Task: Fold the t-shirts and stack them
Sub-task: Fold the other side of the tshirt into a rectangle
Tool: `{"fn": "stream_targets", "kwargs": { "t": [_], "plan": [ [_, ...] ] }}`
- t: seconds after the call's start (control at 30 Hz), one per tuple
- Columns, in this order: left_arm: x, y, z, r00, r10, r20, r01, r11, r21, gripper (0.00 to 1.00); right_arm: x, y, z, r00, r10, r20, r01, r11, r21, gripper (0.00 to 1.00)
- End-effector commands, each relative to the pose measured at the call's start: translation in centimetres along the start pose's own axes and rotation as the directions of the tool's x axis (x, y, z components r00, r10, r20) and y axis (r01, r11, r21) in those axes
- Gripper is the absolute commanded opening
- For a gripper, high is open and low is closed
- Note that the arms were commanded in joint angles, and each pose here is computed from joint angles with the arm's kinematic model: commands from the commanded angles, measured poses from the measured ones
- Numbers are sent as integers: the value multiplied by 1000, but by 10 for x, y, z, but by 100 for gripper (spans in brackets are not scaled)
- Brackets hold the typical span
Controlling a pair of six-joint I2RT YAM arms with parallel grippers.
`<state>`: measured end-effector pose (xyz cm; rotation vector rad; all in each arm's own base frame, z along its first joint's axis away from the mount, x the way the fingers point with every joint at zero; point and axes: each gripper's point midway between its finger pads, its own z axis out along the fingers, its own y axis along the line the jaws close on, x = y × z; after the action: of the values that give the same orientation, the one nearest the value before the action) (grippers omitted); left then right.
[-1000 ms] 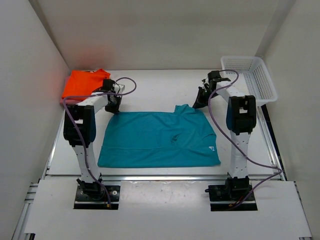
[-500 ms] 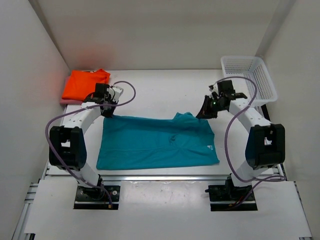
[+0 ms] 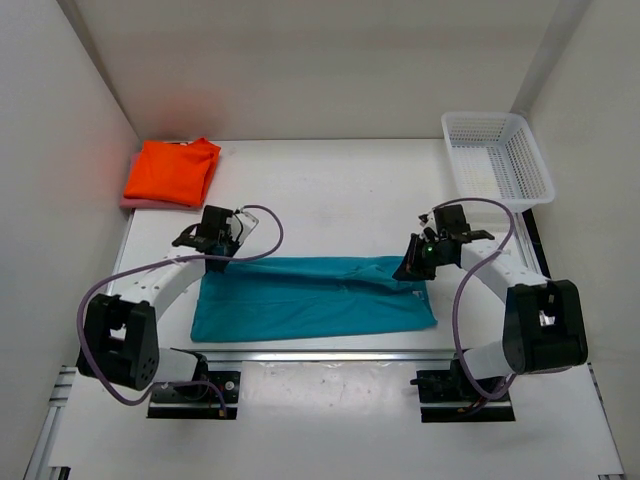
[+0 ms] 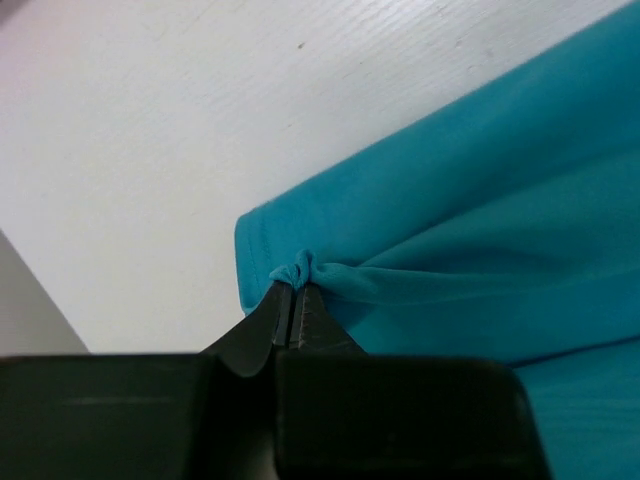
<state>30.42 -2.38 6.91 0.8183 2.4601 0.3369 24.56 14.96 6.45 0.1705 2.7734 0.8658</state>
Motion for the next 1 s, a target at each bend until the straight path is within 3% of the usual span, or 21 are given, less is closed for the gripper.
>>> {"fn": "stream_targets", "kwargs": {
  "t": [0.0, 0.27, 0.3, 0.43, 0.5, 0.57, 0.77, 0.97],
  "plan": [
    [-1, 16, -5, 999, 36, 34, -32, 995, -100, 0, -13, 12, -8, 996, -25, 87, 29, 998, -46, 0],
    [2, -1, 1, 998, 62, 26, -60, 995, -83, 0, 3, 9, 11, 999, -26, 43, 28, 998, -55, 0],
    [2, -1, 0, 998, 63, 27, -60, 994, -87, 0, 6, 9, 11, 999, -23, 33, 25, 998, -62, 5],
    [14, 5, -6, 999, 46, -4, -46, 994, -97, 18, 19, -4, 8, 1000, -9, 0, 9, 999, -39, 26],
    [19, 8, -10, 1000, 27, -5, -27, 996, -89, 38, 23, -8, 2, 999, -37, 15, 38, 999, -36, 29],
    [22, 9, -14, 1000, 14, -13, -15, 996, -85, 43, 20, -8, -5, 998, -48, 40, 50, 998, -45, 30],
    [34, 2, -28, 999, 12, -49, -13, 999, -33, 44, -9, 24, -33, 977, -149, 151, 158, 986, -46, 23],
    [36, 5, -33, 998, 23, -50, -25, 999, -37, 46, -43, 51, -23, 962, -204, 183, 219, 974, -63, 15]
  ]
}}
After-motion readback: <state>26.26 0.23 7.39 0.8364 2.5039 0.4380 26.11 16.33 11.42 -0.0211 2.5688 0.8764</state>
